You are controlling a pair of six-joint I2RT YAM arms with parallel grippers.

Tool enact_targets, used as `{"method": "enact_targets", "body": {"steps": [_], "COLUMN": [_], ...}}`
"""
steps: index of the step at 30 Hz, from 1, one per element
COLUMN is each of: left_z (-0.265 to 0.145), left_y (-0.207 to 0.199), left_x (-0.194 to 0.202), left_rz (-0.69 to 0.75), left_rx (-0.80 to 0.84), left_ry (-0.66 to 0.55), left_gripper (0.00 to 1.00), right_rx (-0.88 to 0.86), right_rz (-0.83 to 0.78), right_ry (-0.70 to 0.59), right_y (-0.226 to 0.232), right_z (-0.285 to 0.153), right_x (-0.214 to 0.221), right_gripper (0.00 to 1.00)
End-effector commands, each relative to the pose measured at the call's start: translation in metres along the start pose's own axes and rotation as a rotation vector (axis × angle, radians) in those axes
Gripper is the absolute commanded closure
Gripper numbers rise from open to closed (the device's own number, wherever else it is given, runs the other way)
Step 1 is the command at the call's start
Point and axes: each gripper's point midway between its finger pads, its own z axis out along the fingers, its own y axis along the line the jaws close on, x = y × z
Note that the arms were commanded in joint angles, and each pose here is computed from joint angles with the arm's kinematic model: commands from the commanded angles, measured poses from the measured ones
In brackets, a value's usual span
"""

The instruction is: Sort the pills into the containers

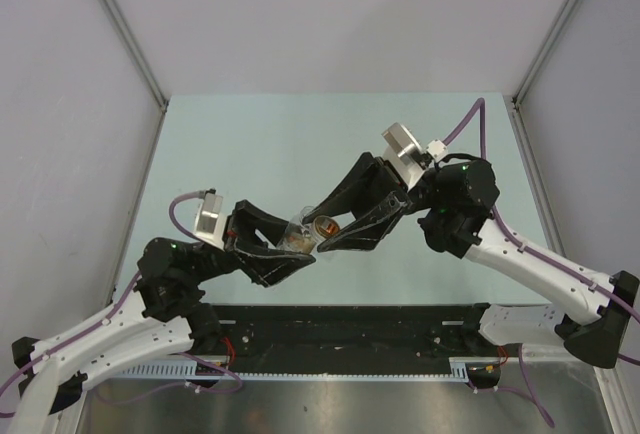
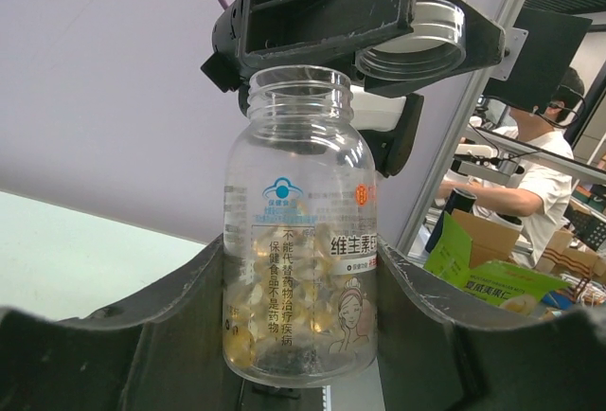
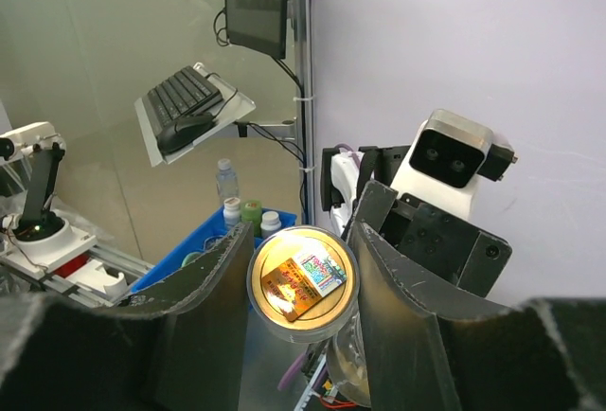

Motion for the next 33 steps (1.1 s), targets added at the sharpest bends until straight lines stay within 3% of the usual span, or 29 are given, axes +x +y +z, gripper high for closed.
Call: {"method": "enact_targets", "body": {"steps": [1,6,15,26,33], "left_z": [0.002,0.001,-0.009,-0.039,-0.064], "left_y": [0.002,0.002,0.020,0.065,0.098], "left_x": [-0.007,-0.006,0.017,0.089,0.125], "left_rz": [-0.004,-0.003,-0.038,-0.124,-0.080], "left_rx": [-0.012,-0.012,-0.089,-0.294,-0.454], "left_ry": [-0.024,-0.022,0.003,0.184,0.300], "left_gripper": [1.00,1.00,1.00,1.00,0.99], "right_rx": [-0.032,0.104,0.690,1.277,1.404], "right_rz": [-0.060,-0.045,0.002,0.117,0.094], "right_ry": [-0.033,-0.055,-0.111,0.138,0.212], "right_y": [0.014,-0.004,-0.067,-0.098,-0.091], "right_z": [0.002,-0.003,-0.059,-0.167,-0.207], "right_x": [-0.021,-0.028,-0.039,0.032,0.061], "right_gripper": [1.00,1.00,1.00,1.00,1.00]}}
